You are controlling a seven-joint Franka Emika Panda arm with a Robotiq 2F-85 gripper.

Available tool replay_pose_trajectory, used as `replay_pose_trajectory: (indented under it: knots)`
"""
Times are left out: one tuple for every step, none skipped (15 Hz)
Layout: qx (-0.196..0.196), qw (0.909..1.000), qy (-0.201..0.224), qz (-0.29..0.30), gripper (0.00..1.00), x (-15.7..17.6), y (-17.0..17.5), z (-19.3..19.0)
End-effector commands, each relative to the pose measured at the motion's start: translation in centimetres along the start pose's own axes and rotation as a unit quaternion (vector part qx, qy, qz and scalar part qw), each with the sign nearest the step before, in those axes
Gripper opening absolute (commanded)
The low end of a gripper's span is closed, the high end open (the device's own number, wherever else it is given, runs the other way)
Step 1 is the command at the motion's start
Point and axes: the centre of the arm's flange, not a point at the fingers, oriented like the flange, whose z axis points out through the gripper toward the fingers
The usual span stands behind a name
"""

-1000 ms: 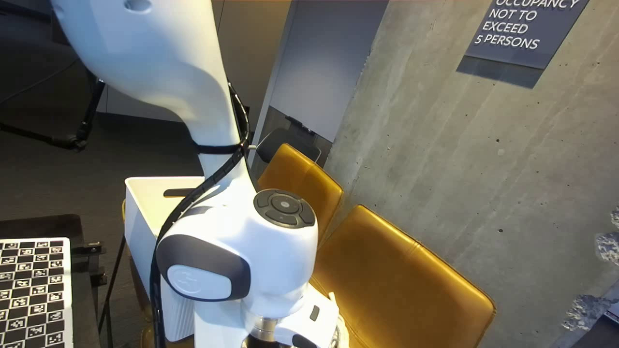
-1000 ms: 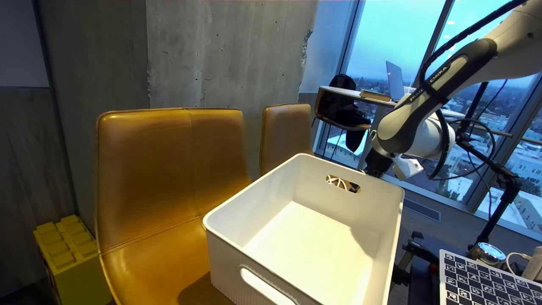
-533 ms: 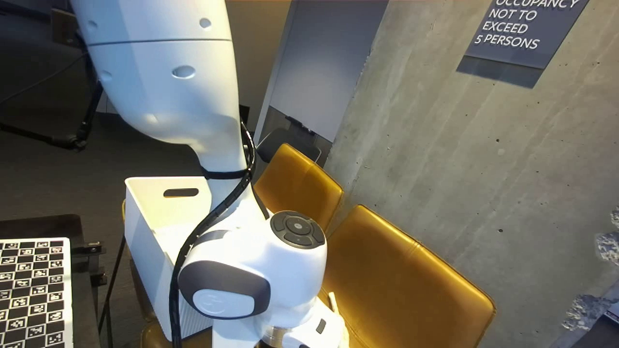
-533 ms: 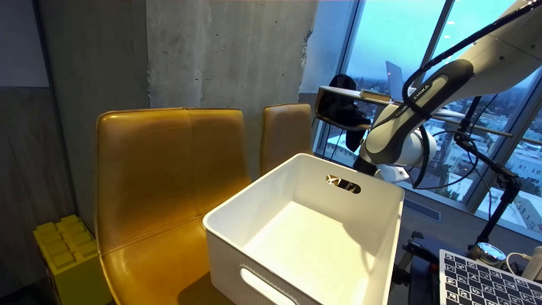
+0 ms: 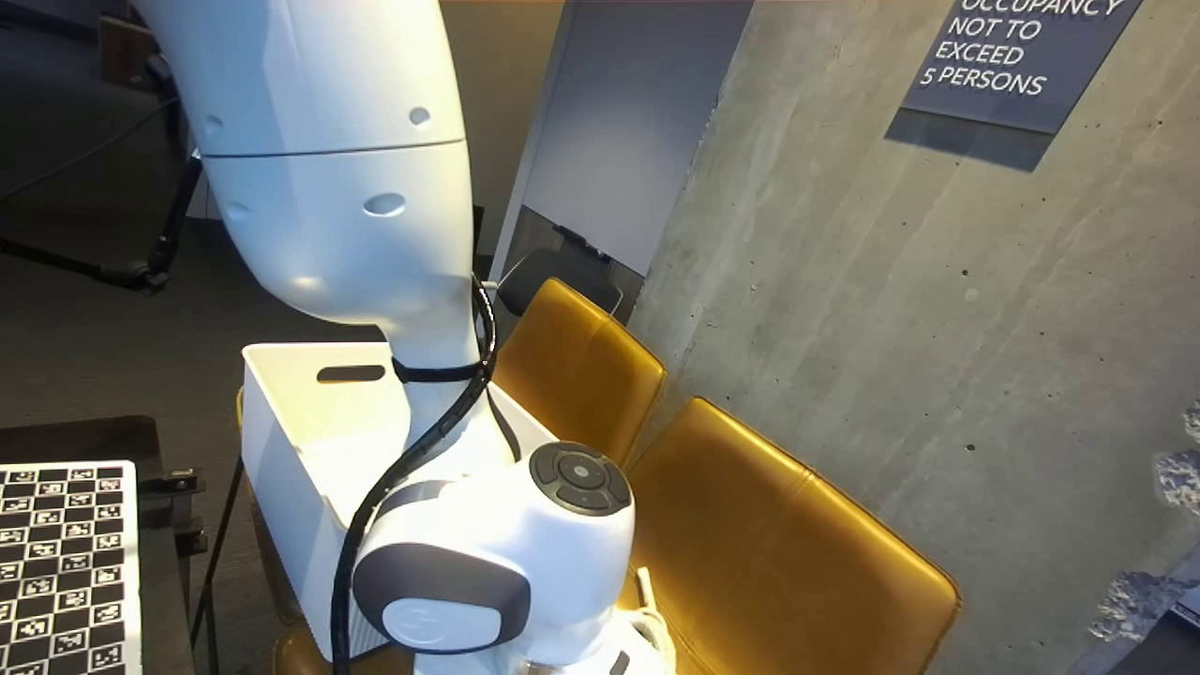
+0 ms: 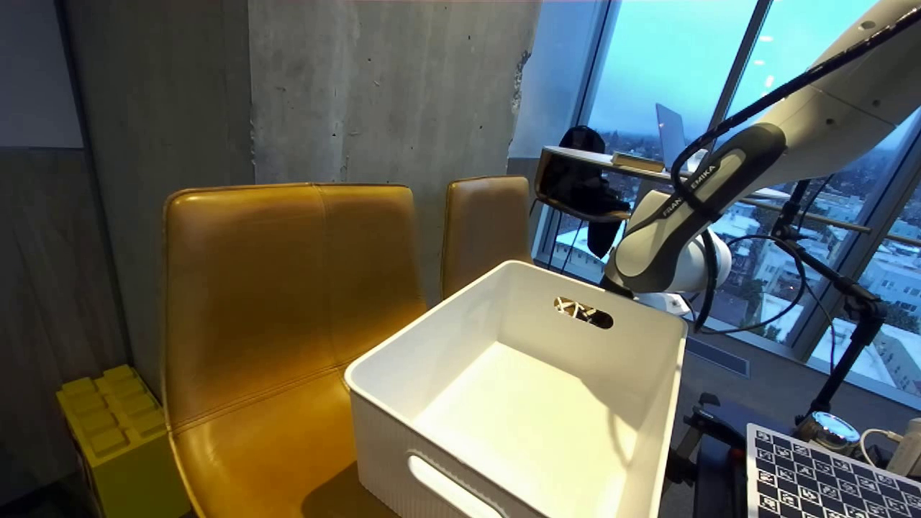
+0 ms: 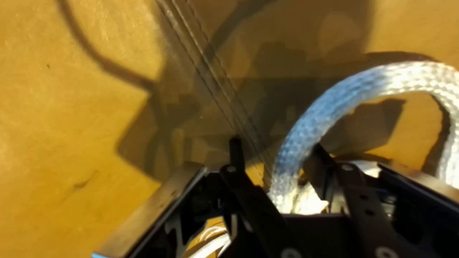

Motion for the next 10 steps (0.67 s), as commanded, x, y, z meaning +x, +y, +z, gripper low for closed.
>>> replay_pose_trajectory:
  knots:
    - [-0.011,0.9999,-0.007,0.000,0.16,-0.4,0.0,0.8]
    - [-0.012,0.9999,-0.008,-0.003,0.08,-0.5,0.0,0.4]
    - [-0.014,0.9998,-0.008,-0.006,0.02,-0.6,-0.1,0.1]
    - [-0.016,0.9998,-0.009,-0.010,0.00,-0.6,-0.2,-0.6]
    - [-0.016,0.9997,-0.010,-0.013,0.00,-0.5,-0.4,-1.6]
    - [-0.014,0.9997,-0.009,-0.018,0.03,-0.4,-0.8,-2.8]
    - [-0.011,0.9997,-0.010,-0.021,0.02,-0.2,-1.1,-4.3]
    - [-0.010,0.9996,-0.010,-0.023,0.03,0.1,-1.5,-6.1]
    - [-0.009,0.9996,-0.008,-0.027,0.03,0.7,-1.8,-8.6]
    - [-0.008,0.9995,-0.005,-0.030,0.03,1.4,-2.1,-10.4]
